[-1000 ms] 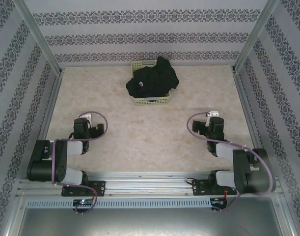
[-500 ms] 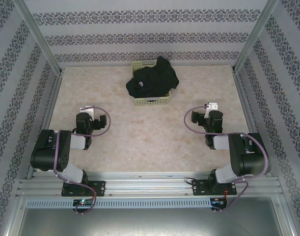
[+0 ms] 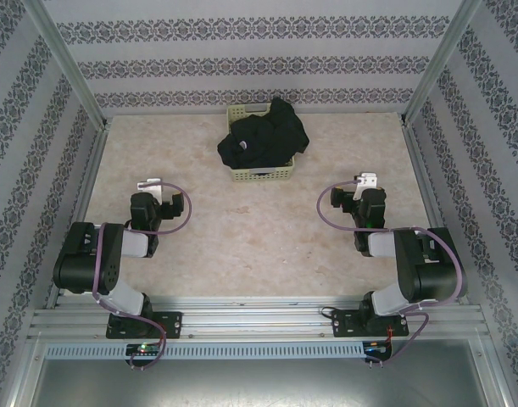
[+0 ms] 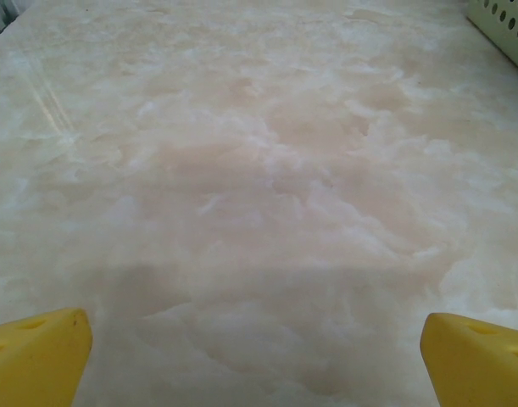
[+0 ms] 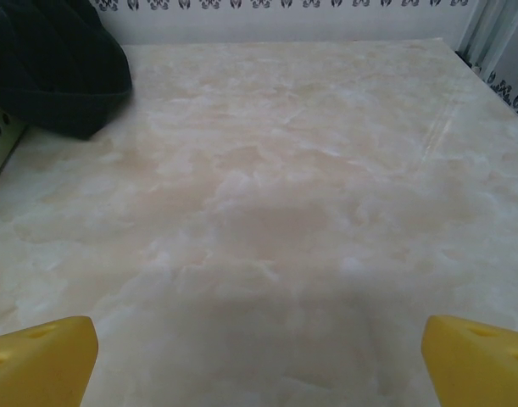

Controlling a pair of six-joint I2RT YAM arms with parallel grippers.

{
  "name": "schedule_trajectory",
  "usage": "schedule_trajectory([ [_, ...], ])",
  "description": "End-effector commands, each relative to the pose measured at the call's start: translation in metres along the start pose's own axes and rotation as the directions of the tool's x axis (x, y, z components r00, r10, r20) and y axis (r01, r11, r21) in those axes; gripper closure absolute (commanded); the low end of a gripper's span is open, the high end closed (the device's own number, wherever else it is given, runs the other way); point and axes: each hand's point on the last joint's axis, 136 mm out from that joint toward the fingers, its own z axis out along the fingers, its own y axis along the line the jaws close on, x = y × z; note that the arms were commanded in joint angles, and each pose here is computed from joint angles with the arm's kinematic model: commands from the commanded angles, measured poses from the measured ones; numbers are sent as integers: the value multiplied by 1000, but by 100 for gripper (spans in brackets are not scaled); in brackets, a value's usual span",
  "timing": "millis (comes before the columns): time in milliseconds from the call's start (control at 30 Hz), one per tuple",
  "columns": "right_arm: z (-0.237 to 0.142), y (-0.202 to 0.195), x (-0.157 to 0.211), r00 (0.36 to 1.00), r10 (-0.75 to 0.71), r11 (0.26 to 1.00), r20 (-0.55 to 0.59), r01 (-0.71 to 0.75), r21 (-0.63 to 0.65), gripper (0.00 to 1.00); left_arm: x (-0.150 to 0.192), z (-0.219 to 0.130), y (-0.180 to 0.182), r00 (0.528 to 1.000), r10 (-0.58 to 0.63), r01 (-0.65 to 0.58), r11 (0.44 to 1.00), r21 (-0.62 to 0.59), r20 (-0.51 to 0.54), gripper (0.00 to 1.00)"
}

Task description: Fold the inside-out t-shirt

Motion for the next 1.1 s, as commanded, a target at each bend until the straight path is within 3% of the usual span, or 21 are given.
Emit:
schedule_trajectory([
  [0,4,-2,-17,999,-8,1000,53,7,7,2,-22,4,-4,997,25,-25,1000,-2,73,0],
  [500,3,-2,-17,999,-8,1000,54,8,6,2,-21,2,-3,996,24,-24,1000,-4,81,0],
  [833,-34,46,-48,974,-181,976,137,195,-98,2,-67,-53,-18,971,68,-77,997,28,228,0],
  [933,-54,60,-72,974,-165,973,155,186,-136,2,-100,-75,-17,958,-109,94,993,68,264,0],
  [1067,-75,51,-115,992,103,989,77,-94,-116,2,-131,-90,-24,912,-363,336,928,160,193,0],
])
